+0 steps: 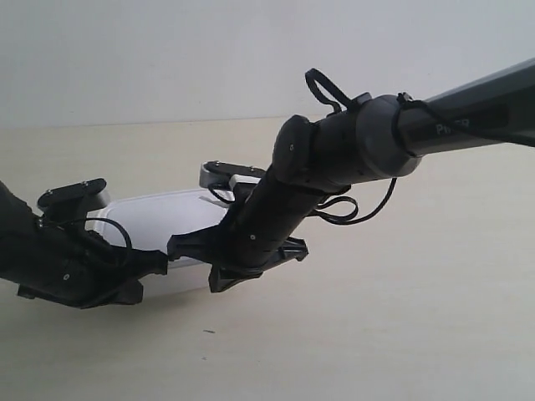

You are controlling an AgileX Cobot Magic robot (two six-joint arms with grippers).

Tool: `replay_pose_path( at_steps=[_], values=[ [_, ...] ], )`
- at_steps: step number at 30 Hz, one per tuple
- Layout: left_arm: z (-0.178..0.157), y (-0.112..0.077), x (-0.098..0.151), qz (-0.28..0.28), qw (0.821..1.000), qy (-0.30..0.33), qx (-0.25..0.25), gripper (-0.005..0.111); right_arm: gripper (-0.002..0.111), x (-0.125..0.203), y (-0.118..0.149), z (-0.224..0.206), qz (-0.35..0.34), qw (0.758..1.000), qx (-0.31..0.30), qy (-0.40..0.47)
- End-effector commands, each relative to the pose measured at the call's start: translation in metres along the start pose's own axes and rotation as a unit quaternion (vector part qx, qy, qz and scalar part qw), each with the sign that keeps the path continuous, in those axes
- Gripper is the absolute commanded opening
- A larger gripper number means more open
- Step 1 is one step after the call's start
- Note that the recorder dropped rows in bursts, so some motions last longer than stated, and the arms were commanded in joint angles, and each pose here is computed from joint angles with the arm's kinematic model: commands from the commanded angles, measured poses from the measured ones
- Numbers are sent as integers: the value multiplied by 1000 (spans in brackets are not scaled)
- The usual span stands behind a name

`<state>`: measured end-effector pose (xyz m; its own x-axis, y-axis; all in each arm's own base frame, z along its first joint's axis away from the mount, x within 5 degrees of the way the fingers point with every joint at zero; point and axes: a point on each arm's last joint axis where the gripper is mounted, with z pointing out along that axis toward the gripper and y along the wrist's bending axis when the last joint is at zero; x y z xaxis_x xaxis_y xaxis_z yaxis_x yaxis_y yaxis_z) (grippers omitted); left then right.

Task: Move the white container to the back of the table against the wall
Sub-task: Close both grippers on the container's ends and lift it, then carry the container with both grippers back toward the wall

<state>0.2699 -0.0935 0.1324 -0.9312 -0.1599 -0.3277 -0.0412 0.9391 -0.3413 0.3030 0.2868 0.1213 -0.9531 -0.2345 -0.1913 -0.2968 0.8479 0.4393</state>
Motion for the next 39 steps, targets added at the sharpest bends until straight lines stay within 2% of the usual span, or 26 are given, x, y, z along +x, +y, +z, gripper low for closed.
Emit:
replay_pose_path(
  at_steps=[1,7,15,24,35,39],
  values=[
    [4,-6,-11,11,1000,-12,2,0,0,-9,-9,4,37,999,-7,-23],
    [13,-9,-25,39,999,-17,-2,0,0,-23,-24,8,62,997,-22,-29],
    [22,-15,-44,76,997,-24,-7,0,0,-48,-19,7,57,996,-32,-66],
    [31,-14,-57,109,993,-28,-19,0,0,-67,-24,17,70,995,-41,-65],
    [23,19,-86,72,994,-73,-46,0,0,-88,-24,25,70,992,-48,-91],
    [29,28,-97,63,995,-67,-49,0,0,-98,-23,29,71,990,-52,-109]
  ],
)
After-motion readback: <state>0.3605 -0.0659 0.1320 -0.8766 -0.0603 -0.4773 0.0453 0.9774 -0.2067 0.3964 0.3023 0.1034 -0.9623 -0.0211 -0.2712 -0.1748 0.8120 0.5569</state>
